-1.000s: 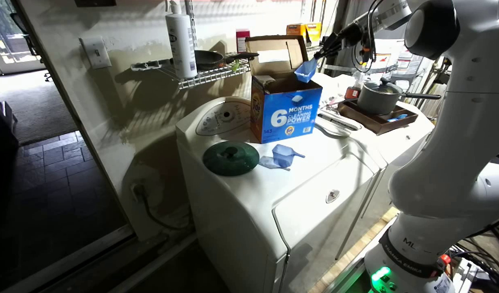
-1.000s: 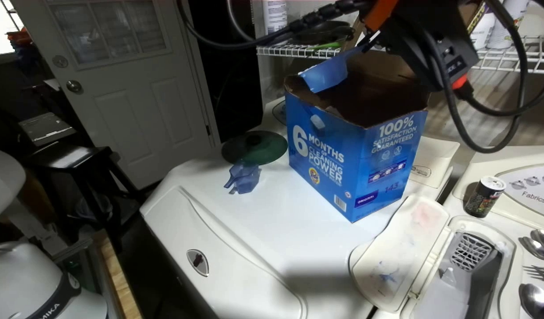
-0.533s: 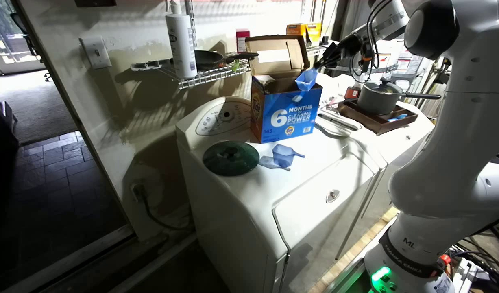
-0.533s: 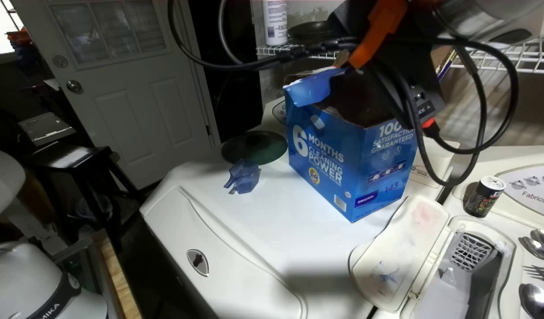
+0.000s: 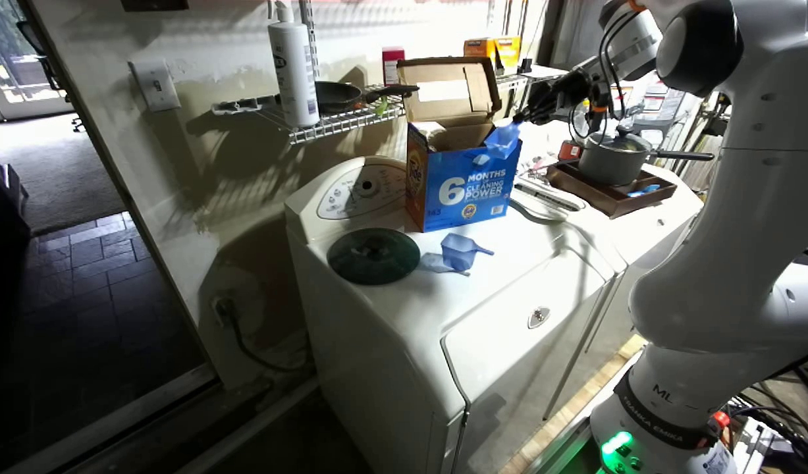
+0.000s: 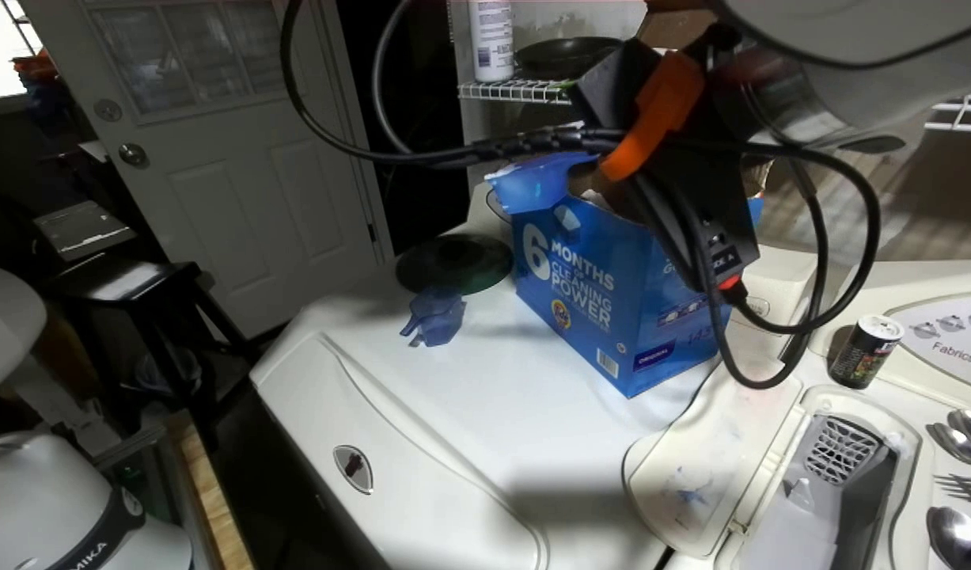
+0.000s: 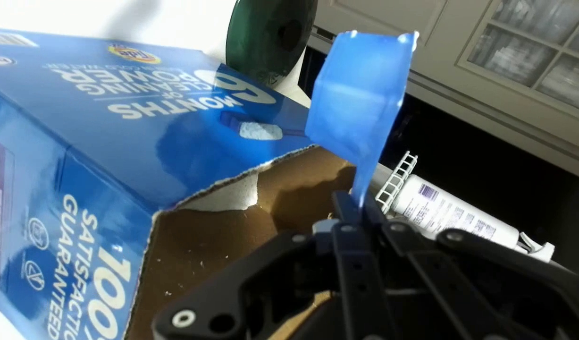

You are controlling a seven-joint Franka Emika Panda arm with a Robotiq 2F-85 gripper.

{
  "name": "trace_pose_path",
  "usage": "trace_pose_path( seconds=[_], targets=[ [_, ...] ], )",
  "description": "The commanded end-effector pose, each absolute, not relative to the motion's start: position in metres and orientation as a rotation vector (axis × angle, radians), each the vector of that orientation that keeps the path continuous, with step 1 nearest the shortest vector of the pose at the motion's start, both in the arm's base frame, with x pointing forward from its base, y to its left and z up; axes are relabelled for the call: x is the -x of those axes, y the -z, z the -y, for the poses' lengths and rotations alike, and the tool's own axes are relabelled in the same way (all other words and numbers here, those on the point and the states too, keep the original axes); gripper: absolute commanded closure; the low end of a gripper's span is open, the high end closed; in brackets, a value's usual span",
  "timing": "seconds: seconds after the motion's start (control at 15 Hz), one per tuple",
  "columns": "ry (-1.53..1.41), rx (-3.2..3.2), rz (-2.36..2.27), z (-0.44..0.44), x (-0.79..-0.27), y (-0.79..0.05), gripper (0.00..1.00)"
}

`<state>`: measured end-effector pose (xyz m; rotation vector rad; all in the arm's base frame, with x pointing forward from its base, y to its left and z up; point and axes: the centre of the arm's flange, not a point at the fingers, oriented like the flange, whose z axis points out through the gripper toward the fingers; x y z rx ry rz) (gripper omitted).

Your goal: Pick up the object and place it in the box

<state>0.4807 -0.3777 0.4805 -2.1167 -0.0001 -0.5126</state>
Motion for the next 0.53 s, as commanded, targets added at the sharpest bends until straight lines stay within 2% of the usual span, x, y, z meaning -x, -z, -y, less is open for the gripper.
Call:
trace_pose_path(
  seconds=[0.0,0.47],
  targets=[
    [0.501,2.072,0.008,0.374,-0.470,-0.465,0.98],
    [0.464,2.065,-0.028,0.371,-0.457,-0.434,0.98]
  ],
)
